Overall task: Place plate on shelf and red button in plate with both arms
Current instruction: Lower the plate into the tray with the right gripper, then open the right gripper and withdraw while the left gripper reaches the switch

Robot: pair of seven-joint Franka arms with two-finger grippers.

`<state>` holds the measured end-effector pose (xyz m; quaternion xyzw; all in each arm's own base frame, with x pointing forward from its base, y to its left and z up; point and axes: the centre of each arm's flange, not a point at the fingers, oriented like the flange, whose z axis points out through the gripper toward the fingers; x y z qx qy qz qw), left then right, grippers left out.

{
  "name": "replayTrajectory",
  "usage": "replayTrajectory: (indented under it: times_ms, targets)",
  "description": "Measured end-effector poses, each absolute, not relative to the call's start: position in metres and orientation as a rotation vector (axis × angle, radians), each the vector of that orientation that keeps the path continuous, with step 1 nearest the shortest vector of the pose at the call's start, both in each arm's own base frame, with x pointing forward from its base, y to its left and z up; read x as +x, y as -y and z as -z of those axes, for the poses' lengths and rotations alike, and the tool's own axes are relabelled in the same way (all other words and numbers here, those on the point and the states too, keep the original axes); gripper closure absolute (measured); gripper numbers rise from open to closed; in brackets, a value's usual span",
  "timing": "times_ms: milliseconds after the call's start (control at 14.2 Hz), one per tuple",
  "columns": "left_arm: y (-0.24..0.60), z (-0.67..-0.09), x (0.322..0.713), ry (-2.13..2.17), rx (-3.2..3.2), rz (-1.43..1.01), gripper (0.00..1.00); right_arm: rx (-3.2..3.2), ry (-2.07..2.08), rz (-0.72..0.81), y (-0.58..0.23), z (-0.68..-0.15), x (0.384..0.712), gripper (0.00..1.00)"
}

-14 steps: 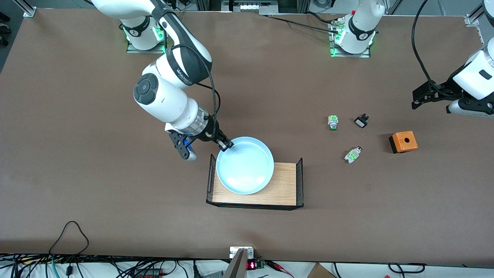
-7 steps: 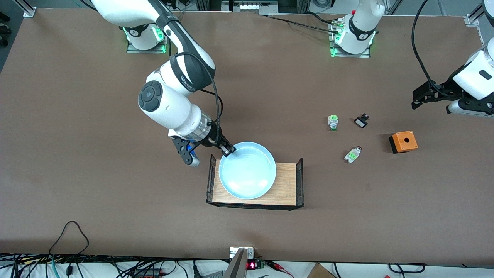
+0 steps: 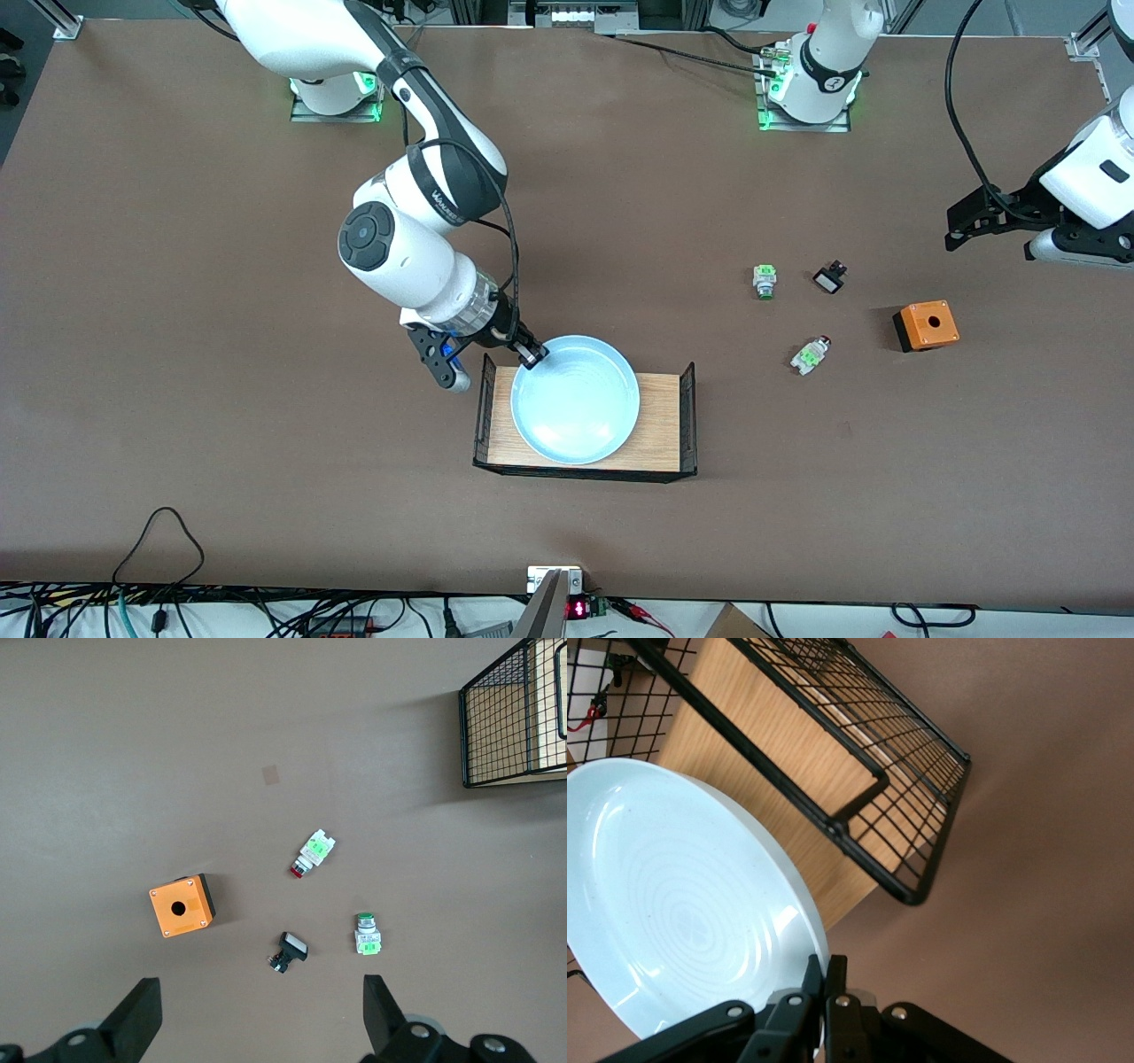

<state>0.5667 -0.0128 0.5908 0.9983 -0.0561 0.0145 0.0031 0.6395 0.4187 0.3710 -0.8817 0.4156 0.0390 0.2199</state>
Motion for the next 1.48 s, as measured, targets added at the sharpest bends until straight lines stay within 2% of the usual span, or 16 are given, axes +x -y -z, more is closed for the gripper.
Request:
replayTrajectory:
  times_ms: [1476]
  targets:
    - [0.013,-0.591,0.567,0.176,3.13,-0.045,0.0,-2.475,-1.098,-0.072,-0.429,-0.34,0.639,0.97]
